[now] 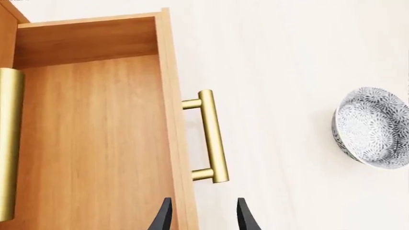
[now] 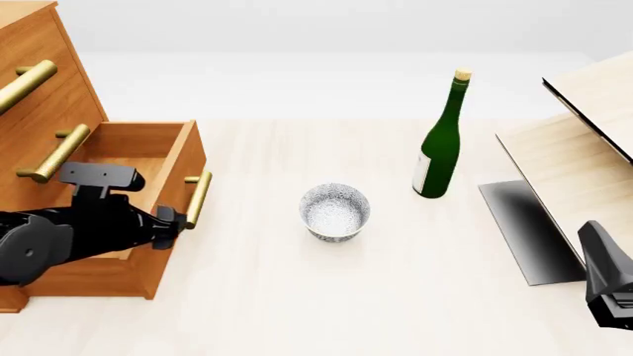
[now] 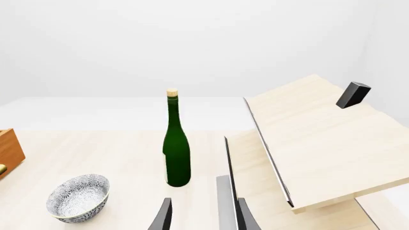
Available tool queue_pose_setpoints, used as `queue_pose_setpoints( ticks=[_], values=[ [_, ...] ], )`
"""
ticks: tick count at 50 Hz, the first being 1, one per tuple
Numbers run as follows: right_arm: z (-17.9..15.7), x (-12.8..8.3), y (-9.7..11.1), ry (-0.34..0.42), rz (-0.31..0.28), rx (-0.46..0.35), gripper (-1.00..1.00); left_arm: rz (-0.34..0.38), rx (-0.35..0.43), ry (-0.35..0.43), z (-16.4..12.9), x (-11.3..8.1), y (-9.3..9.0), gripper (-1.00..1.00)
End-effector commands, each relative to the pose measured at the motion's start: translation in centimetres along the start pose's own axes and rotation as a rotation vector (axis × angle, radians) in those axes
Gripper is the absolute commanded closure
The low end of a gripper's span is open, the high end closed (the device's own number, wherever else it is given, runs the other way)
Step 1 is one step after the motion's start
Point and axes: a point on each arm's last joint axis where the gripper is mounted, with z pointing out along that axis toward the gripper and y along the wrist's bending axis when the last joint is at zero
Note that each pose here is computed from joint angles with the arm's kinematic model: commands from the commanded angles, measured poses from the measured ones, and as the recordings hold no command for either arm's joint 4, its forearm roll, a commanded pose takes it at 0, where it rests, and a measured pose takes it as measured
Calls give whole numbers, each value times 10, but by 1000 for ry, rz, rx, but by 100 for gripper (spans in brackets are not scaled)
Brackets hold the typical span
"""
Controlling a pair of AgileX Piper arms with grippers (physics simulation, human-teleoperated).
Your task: Put the bowl in the bottom drawer of the cabinet and close it.
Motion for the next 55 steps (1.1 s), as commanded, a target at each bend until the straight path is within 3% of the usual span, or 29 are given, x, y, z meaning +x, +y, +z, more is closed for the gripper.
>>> queue_pose_setpoints(
  ticks=[1, 55],
  values=[
    [0, 0, 0, -1, 0, 0, -100, -7, -3, -1, -17, -2, 1, -100],
    [0, 0, 0, -1, 0, 1, -100, 94, 68, -21, -17, -11, -21, -100]
  ],
)
